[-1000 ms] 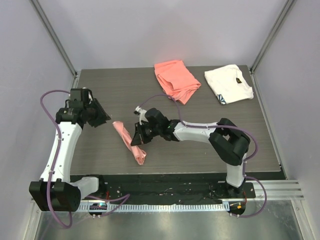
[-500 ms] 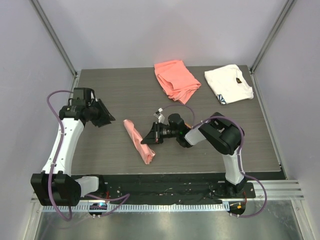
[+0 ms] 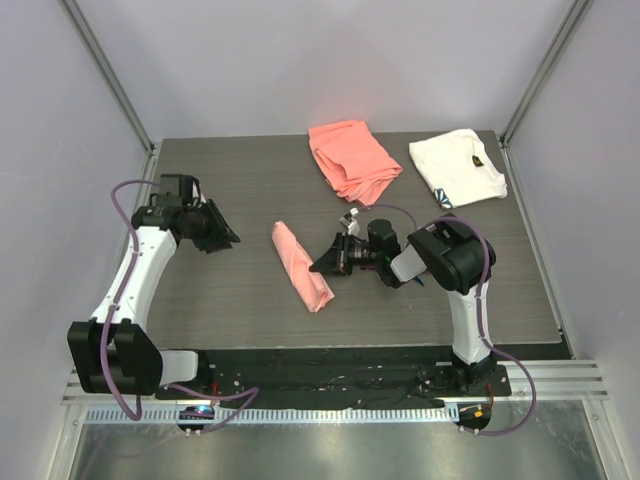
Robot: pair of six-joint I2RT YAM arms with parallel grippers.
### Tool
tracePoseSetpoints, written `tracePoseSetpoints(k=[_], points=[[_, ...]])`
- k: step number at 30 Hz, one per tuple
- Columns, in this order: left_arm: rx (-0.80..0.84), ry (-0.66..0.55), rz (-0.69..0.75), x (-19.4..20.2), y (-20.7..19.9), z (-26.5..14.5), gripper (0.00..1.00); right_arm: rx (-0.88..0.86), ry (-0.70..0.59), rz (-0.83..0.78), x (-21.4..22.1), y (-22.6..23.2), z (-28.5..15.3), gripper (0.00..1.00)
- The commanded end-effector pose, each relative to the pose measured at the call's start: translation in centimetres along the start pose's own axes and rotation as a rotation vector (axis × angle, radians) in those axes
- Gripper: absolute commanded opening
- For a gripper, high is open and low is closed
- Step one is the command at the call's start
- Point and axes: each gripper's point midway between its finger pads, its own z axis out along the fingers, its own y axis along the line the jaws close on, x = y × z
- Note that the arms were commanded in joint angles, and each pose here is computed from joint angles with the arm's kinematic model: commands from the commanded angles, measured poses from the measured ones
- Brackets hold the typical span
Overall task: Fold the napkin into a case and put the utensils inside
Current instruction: Turn over the smaller rectangle-folded napkin at the center of the board, then rotate the smaller rectangle-folded napkin at the center of the board.
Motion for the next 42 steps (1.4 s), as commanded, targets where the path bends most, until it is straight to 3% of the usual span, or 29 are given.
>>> tracePoseSetpoints(k=[1, 6, 7, 8, 9, 10, 12, 14, 17, 22, 28, 31, 37, 42], points=[[0.053, 0.016, 0.035, 0.5, -1.7, 1.0, 0.32, -0.039, 0.001, -0.041, -0.8, -0.3, -1.1, 0.19], [0.052, 0.054, 0.071, 1.7, -2.6, 2.3, 0.32, 0.104, -0.001, -0.07, -1.7, -2.9, -3.1, 0.39], [0.051, 0.056, 0.076, 1.9, -2.8, 2.6, 0.32, 0.145, -0.003, -0.104, -2.8, -3.0, -3.2, 0.44], [0.046, 0.056, 0.082, 2.0, -2.9, 3.0, 0.32, 0.218, -0.027, -0.261, -4.6, -3.3, -3.9, 0.5], [0.053, 0.077, 0.087, 2.9, -3.4, 3.5, 0.32, 0.376, 0.051, -0.192, -3.0, -5.5, -5.3, 0.52], [0.05, 0.092, 0.09, 3.2, -3.6, 4.0, 0.31, 0.442, 0.038, -0.27, -5.6, -4.3, -5.4, 0.53], [0.071, 0.08, 0.099, 3.5, -4.7, 4.6, 0.3, 0.647, 0.062, -0.373, -6.5, -3.9, -7.8, 0.58], [0.096, 0.079, 0.101, 3.5, -5.6, 5.7, 0.3, 0.703, 0.035, -0.445, -8.1, -1.6, -8.4, 0.6], [0.179, 0.153, 0.095, 3.6, -8.0, 8.0, 0.22, 0.722, 0.054, -0.463, -6.5, 0.8, -8.3, 0.61], [0.218, 0.231, 0.055, 3.2, -10.3, 11.4, 0.11, 0.645, 0.118, -0.489, -0.7, 3.5, -5.6, 0.55], [0.173, 0.244, 0.035, 2.3, -10.1, 15.6, 0.08, 0.518, 0.12, -0.446, 2.7, 3.8, -4.7, 0.25], [0.139, 0.228, 0.03, 1.9, -9.5, 17.1, 0.08, 0.521, 0.156, -0.422, 4.0, 2.2, -5.0, 0.16], [0.057, 0.244, 0.001, 2.2, -7.6, 20.1, 0.07, 0.613, 0.169, -0.461, 4.3, -1.8, -5.6, 0.11], [-0.009, 0.206, -0.012, 1.9, -6.0, 20.3, 0.07, 0.744, 0.142, -0.552, 0.9, -4.8, -6.1, 0.11]])
